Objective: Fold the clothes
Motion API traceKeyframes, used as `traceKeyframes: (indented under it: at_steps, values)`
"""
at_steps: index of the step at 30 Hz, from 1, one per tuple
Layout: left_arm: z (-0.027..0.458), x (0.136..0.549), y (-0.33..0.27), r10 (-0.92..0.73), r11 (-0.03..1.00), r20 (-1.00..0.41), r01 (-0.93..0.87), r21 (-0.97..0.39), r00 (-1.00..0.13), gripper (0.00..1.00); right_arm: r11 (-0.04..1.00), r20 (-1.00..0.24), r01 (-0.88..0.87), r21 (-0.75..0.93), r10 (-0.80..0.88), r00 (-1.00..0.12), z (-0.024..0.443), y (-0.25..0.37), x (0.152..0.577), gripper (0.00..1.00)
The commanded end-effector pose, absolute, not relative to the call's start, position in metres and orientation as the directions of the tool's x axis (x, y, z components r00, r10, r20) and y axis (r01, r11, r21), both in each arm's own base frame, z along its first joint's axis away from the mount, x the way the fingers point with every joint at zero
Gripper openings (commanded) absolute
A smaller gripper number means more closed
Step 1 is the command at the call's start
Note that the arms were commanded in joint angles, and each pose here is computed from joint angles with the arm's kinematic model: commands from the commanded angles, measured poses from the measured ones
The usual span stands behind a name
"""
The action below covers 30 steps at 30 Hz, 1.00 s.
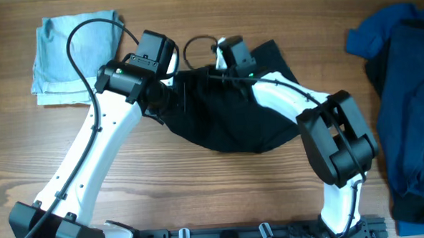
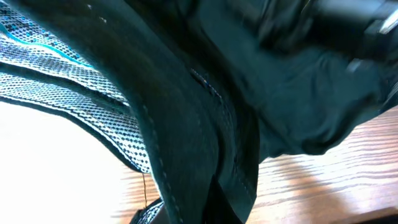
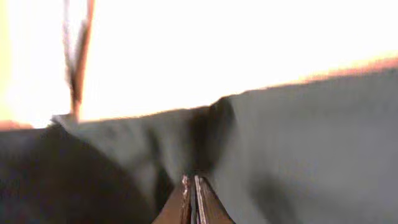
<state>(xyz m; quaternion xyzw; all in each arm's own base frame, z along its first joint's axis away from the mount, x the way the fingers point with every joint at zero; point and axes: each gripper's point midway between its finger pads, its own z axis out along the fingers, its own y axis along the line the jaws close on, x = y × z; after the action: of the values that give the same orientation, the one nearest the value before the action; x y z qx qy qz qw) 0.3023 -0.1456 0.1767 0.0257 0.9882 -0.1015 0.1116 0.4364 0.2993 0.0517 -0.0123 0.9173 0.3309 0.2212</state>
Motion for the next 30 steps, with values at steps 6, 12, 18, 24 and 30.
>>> traceKeyframes:
  at_steps: [6,12,18,24,30]
  values:
    - [0.185,0.303,-0.142,0.055,0.981,-0.255,0.099,-0.164,-0.965,0.04,0.832,-0.438,-0.138,0.538,0.136,-0.889,0.022,0.298,0.447,0.04]
    - [0.185,0.304,-0.142,0.055,0.982,-0.257,0.099,-0.162,-0.965,0.04,0.814,-0.402,-0.145,0.563,0.116,-0.908,-0.006,0.314,0.439,0.04]
    - [0.184,0.308,-0.133,0.052,0.991,-0.275,0.084,-0.108,-0.960,0.04,0.807,-0.459,-0.201,0.556,0.096,-0.883,0.014,0.314,0.447,0.04]
    - [0.186,0.316,-0.116,0.055,0.998,-0.314,0.062,-0.014,-0.948,0.04,0.810,-0.552,-0.289,0.510,0.051,-0.832,0.102,0.296,0.451,0.04]
    - [0.189,0.327,-0.113,0.099,0.994,-0.352,0.106,-0.001,-0.931,0.04,0.865,-0.349,-0.147,0.479,0.034,-0.936,0.101,0.262,0.398,0.04]
